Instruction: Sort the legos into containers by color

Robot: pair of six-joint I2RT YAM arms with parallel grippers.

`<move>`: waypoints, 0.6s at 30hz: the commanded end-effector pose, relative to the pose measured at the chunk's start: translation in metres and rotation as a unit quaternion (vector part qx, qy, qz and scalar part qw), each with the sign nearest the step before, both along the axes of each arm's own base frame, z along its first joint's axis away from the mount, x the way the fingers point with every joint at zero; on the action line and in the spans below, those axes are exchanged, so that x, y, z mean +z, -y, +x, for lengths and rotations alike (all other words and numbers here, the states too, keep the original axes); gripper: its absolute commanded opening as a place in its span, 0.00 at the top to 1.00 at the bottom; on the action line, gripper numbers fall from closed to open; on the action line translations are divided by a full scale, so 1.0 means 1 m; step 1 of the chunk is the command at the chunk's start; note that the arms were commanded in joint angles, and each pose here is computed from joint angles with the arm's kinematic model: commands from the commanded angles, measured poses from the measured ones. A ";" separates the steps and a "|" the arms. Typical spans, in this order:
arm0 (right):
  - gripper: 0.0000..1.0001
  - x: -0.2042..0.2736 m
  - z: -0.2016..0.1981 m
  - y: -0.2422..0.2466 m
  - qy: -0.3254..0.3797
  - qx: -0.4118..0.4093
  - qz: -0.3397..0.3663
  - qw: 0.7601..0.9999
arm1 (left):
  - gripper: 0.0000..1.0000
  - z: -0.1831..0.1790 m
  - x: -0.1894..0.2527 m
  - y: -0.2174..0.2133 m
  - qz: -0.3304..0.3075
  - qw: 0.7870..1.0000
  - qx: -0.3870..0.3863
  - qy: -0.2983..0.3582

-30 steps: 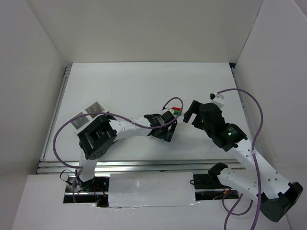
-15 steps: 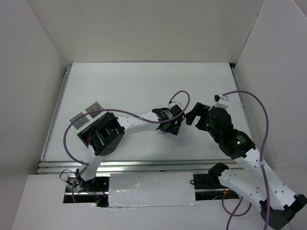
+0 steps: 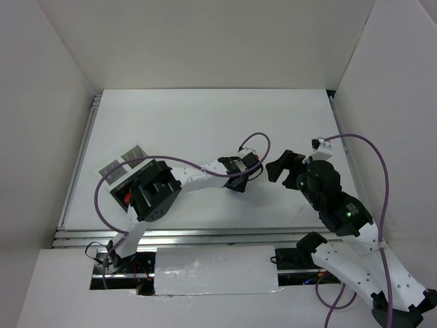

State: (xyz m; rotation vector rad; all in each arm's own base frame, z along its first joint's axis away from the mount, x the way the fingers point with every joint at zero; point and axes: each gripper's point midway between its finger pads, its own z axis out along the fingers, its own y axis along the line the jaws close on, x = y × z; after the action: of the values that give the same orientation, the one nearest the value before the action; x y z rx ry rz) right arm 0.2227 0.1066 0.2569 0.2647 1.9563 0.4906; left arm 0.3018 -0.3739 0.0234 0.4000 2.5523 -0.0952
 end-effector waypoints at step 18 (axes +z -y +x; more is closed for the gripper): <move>0.00 -0.001 0.023 -0.050 -0.012 0.111 -0.025 0.993 | 1.00 0.007 0.239 -0.333 -0.006 0.913 0.358 0.193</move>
State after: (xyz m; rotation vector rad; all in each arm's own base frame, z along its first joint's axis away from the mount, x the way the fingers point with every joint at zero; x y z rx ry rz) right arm 0.2354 0.1393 0.2451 0.1182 2.0247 0.5553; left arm 0.3399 -0.1287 0.2676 -0.3294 2.1333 -0.0337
